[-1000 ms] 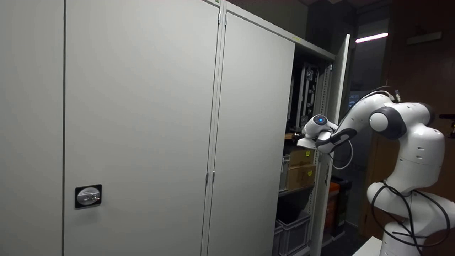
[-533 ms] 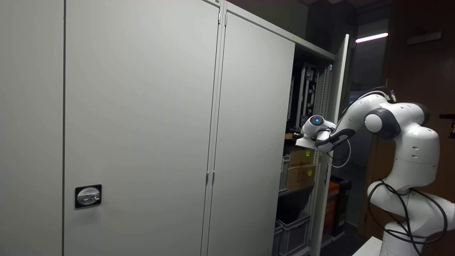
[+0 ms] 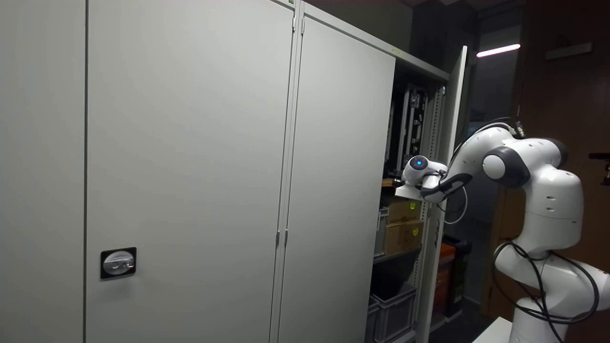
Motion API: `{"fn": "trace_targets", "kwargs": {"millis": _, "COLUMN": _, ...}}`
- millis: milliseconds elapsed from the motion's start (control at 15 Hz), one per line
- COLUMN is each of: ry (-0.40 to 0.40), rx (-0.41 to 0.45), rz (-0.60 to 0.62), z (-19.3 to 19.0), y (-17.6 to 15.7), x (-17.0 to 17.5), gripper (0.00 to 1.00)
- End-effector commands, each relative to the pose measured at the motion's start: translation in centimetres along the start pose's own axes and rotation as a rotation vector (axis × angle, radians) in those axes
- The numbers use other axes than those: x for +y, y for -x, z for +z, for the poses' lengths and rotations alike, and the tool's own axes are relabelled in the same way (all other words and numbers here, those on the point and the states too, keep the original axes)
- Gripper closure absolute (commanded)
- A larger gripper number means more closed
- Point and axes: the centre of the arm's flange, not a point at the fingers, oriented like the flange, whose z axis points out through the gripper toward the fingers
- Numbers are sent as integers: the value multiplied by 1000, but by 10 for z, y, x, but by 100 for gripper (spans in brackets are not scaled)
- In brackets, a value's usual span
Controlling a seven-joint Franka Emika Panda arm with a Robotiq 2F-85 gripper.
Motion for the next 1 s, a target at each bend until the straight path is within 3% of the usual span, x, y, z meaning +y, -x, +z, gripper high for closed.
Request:
{"fn": "trace_targets", "kwargs": {"millis": 0, "ry": 58, "rx": 64, "rz": -1, "z": 18, "y": -7, "x": -9, "gripper": 0}}
{"fn": "trace_targets", "kwargs": {"millis": 933, "ry": 211, "rx": 169, "rz": -6, "z": 40, "y": -8, "x": -4, "gripper": 0}}
